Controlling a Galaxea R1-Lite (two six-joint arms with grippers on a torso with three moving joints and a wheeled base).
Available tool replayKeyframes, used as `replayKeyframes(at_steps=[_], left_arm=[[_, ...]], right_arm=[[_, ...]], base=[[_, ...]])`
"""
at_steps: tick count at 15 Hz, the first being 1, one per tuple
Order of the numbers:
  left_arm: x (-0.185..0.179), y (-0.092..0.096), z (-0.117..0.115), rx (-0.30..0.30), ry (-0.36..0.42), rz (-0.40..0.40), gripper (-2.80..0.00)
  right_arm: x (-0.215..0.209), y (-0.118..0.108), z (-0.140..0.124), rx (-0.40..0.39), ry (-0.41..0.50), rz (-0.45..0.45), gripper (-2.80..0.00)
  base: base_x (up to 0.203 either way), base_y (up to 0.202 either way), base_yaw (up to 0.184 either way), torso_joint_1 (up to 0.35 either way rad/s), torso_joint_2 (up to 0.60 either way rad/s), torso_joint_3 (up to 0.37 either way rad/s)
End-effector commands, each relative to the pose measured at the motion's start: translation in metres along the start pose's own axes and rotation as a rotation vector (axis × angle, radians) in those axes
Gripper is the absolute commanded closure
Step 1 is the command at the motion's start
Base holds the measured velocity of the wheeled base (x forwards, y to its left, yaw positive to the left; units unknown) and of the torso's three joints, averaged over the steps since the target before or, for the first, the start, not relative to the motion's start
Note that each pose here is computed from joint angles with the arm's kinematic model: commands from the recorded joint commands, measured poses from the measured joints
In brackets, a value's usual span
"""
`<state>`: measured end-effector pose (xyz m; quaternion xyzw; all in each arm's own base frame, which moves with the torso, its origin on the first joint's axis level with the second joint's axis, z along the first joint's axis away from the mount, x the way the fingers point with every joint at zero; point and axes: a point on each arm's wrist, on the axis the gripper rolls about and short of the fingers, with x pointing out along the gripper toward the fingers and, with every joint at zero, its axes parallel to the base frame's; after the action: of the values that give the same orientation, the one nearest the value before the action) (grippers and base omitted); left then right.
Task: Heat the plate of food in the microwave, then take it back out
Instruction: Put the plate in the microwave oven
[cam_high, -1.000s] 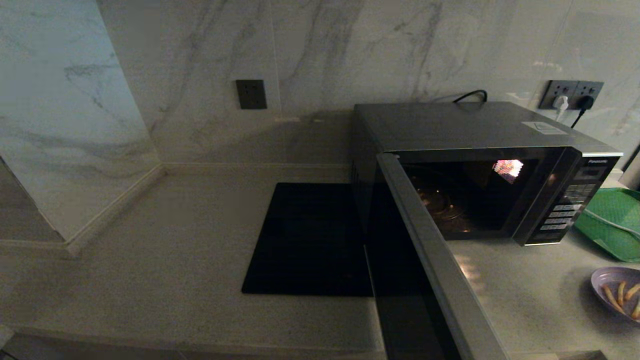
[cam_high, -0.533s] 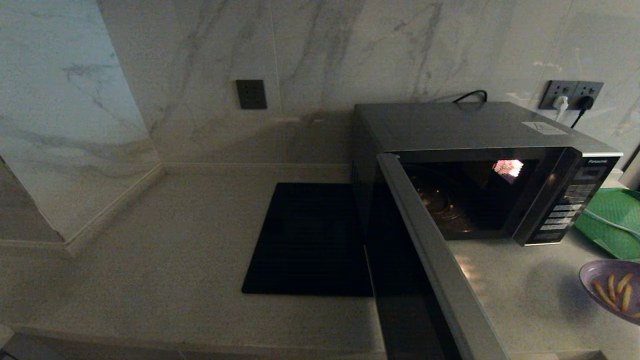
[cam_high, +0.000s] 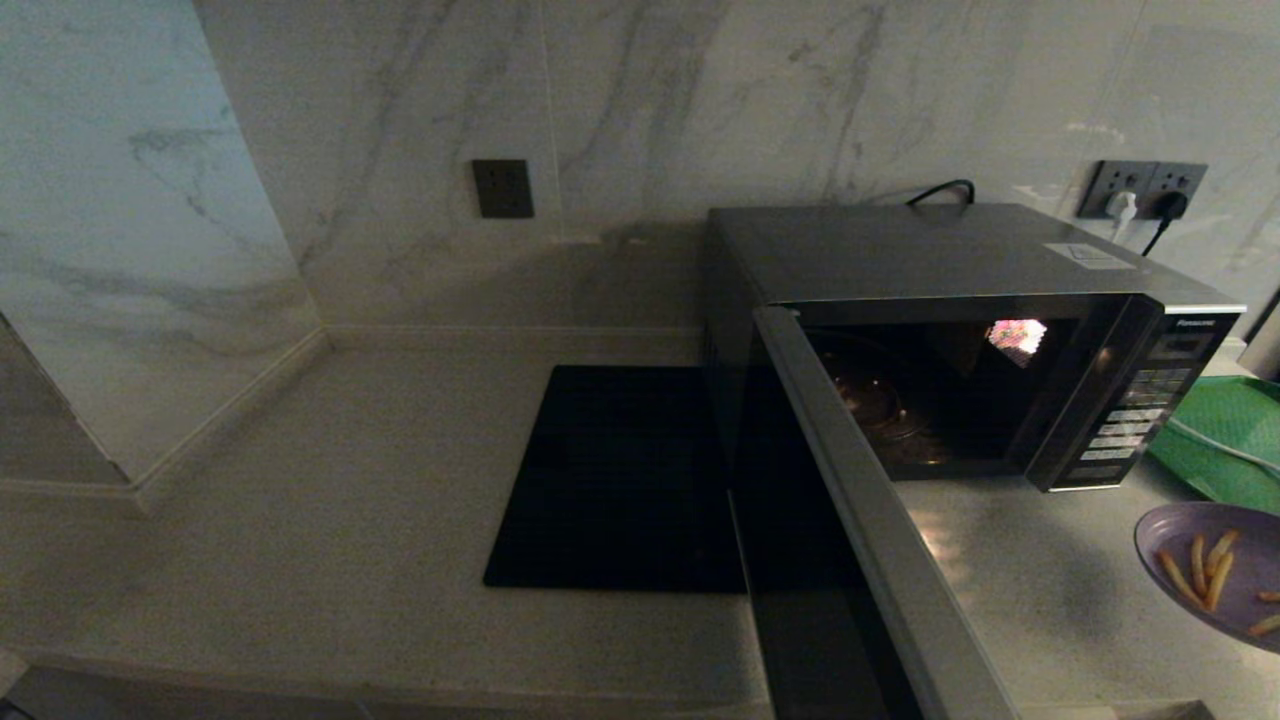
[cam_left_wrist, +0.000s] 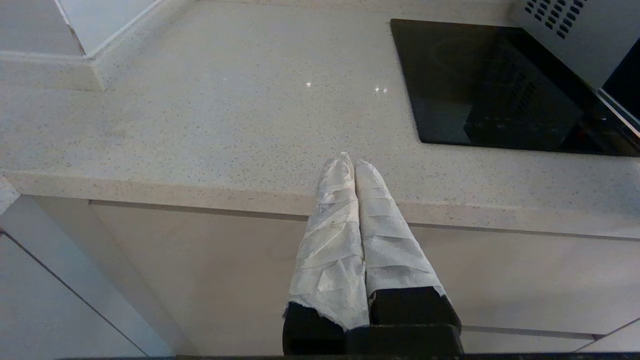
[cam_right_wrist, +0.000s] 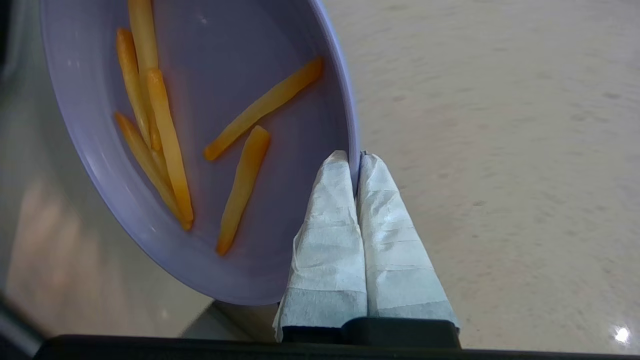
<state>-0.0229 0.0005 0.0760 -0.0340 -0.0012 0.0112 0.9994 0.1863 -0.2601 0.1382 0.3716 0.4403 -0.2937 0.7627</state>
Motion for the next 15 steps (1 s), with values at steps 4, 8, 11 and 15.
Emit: replayKeyframes(at_steps=[4, 8, 11, 15], left_arm=[[0.000, 0.000, 0.000, -0.001, 0.000, 0.000, 0.00], [0.000, 0.000, 0.000, -0.001, 0.000, 0.000, 0.00], [0.000, 0.000, 0.000, -0.001, 0.000, 0.000, 0.00], [0.000, 0.000, 0.000, -0.001, 0.000, 0.000, 0.00]], right_arm=[[-0.014, 0.034, -0.016, -0.113, 0.016, 0.075, 0.00], [-0.015, 0.050, -0.032, -0.164, 0.048, 0.093, 0.00], [-0.016, 0.072, -0.044, -0.229, 0.064, 0.120, 0.00], [-0.017, 0.109, -0.054, -0.276, 0.077, 0.168, 0.00]], base=[[0.000, 0.000, 0.000, 0.000, 0.00, 0.000], [0.000, 0.000, 0.000, 0.000, 0.00, 0.000], [0.000, 0.000, 0.000, 0.000, 0.00, 0.000], [0.000, 0.000, 0.000, 0.000, 0.00, 0.000]])
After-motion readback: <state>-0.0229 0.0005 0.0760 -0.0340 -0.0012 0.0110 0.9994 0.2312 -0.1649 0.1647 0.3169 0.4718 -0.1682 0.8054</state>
